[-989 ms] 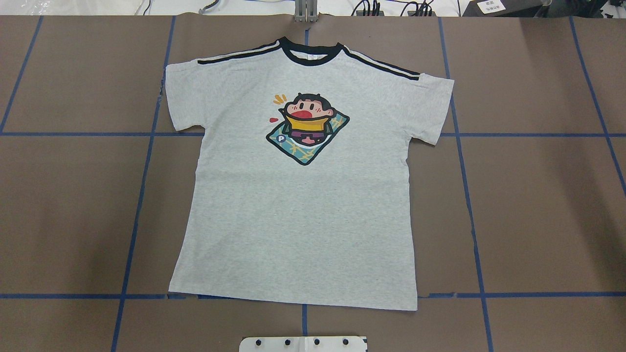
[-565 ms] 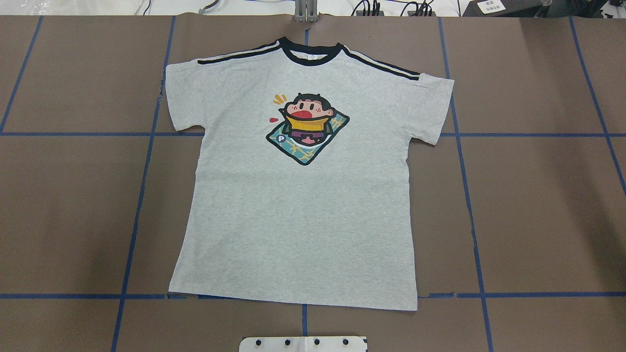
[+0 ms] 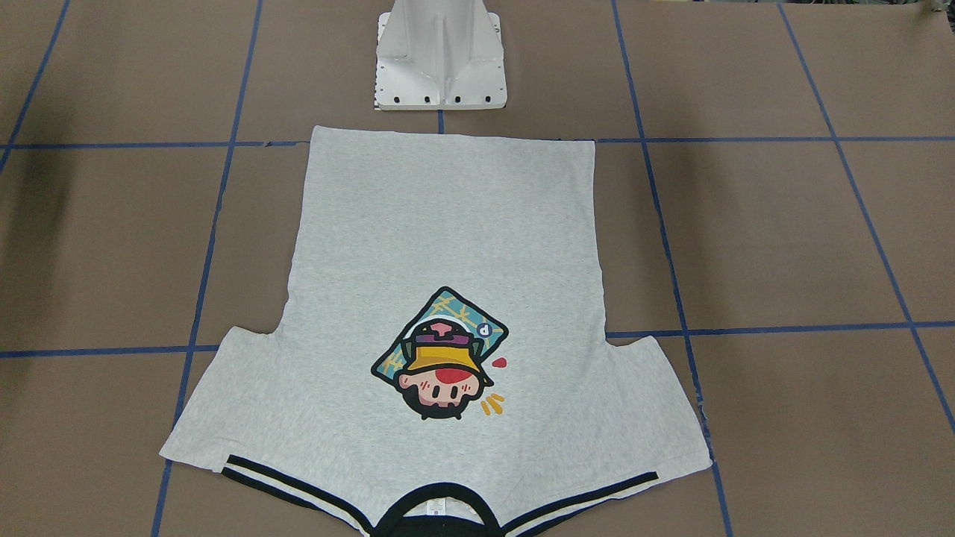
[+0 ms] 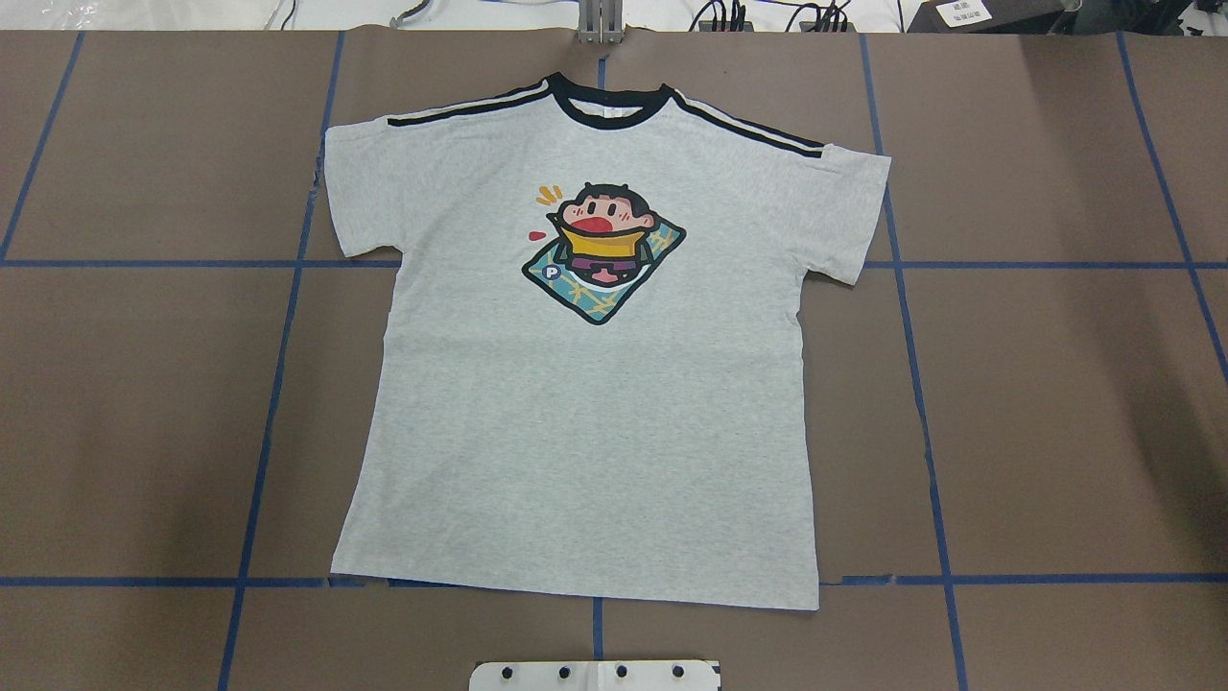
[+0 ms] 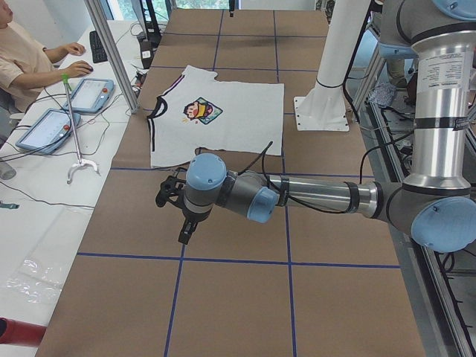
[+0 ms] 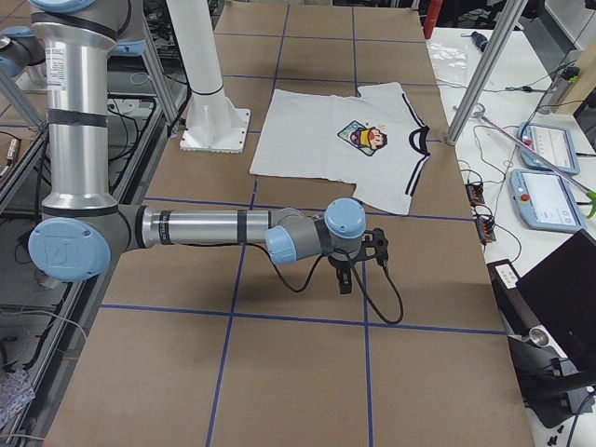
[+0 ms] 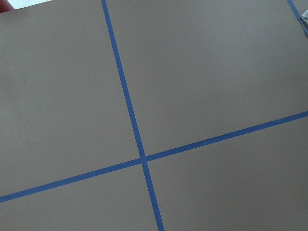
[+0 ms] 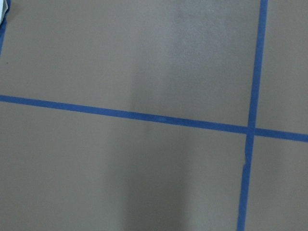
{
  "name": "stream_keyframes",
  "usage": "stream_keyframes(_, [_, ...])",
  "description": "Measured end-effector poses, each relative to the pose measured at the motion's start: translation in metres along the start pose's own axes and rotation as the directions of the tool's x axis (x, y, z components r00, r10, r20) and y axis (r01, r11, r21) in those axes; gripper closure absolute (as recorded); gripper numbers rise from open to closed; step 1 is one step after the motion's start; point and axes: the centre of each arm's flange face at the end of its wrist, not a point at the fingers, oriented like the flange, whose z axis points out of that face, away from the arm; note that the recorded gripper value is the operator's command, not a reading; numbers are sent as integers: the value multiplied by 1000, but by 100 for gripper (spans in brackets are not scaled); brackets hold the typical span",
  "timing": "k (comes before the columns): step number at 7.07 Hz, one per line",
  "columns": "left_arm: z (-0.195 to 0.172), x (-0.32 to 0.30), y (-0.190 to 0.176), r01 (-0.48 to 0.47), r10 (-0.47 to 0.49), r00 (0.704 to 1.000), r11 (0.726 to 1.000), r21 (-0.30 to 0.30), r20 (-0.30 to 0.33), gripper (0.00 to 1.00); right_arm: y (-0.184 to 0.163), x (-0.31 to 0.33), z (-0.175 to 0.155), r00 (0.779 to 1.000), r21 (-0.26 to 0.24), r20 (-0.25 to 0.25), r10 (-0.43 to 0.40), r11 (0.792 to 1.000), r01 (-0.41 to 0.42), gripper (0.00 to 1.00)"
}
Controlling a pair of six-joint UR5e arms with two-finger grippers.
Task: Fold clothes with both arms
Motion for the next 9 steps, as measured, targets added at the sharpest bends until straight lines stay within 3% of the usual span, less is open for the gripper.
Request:
stream_keyframes(2, [6, 3, 1, -2, 1, 1000, 1000, -10, -6, 0, -73, -43, 41, 1000, -25, 29, -7, 1000, 7, 0])
stream_keyframes(4, [6, 4, -2, -9, 9, 1000, 1000, -7, -6, 0, -152, -125, 70, 999, -18, 11, 34, 999, -34, 0])
stream_keyframes(6, [5, 6, -6, -17, 17, 1000, 1000, -1, -6, 0, -176, -173, 80, 991, 64, 16, 132, 989, -132, 0])
stream_keyframes(7, [1, 10, -9, -23, 23, 1000, 1000, 8, -7, 0, -176, -197, 92, 985, 133, 25, 171, 976, -172, 0])
stream_keyframes(9, [-5, 17, -13, -42, 42, 999, 999, 26, -7, 0, -170, -236, 124, 988, 263, 14, 156, 952, -154, 0])
